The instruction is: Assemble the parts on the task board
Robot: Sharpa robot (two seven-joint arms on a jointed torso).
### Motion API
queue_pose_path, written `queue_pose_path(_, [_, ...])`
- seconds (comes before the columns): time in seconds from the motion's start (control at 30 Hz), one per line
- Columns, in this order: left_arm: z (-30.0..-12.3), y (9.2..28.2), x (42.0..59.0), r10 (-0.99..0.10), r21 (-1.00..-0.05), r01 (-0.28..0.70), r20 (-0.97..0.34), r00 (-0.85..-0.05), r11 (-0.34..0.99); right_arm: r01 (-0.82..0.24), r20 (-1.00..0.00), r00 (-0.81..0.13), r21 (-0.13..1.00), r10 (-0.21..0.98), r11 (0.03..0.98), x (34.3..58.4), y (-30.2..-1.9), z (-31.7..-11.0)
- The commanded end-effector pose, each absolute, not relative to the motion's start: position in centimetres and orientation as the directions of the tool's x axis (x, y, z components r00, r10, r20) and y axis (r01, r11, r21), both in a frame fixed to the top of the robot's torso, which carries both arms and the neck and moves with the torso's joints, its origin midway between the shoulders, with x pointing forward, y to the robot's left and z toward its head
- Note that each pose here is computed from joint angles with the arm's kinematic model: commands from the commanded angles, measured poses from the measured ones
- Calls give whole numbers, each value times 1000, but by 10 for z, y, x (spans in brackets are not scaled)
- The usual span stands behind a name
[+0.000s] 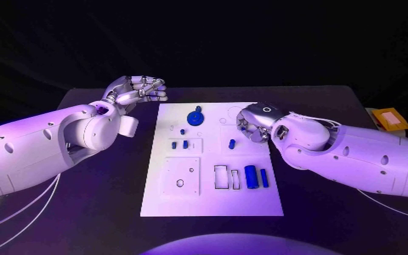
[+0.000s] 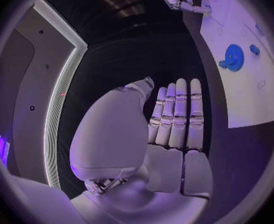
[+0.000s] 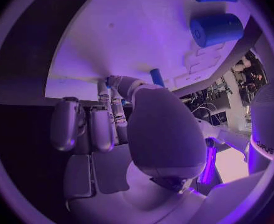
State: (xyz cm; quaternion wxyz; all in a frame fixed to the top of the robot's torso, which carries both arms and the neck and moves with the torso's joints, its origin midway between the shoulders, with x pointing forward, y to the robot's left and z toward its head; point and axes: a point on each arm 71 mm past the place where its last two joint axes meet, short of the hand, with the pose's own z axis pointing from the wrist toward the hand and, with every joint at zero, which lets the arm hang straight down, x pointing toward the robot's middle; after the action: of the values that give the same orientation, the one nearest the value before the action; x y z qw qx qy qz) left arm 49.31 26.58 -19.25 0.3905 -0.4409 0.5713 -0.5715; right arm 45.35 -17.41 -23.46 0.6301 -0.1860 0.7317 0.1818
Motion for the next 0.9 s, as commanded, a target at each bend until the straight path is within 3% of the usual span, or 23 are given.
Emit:
queue_pose_path(0.03, [-191,262,493,-942,-998,-54,58,-331,-42,-493,-989,-143,34,-42,870,448,-175,-242])
queue_pose_path(0.37, [-192,261,493,-942,-998,-52,55,-332,-40,-498,-996,-80,66,30,865,446,-176,-225])
queue_pose_path(0.9, [-192,260,494,-940,-998,-55,57,-336,-40,-539,-984,-74,176,162,824,429,-167,-197])
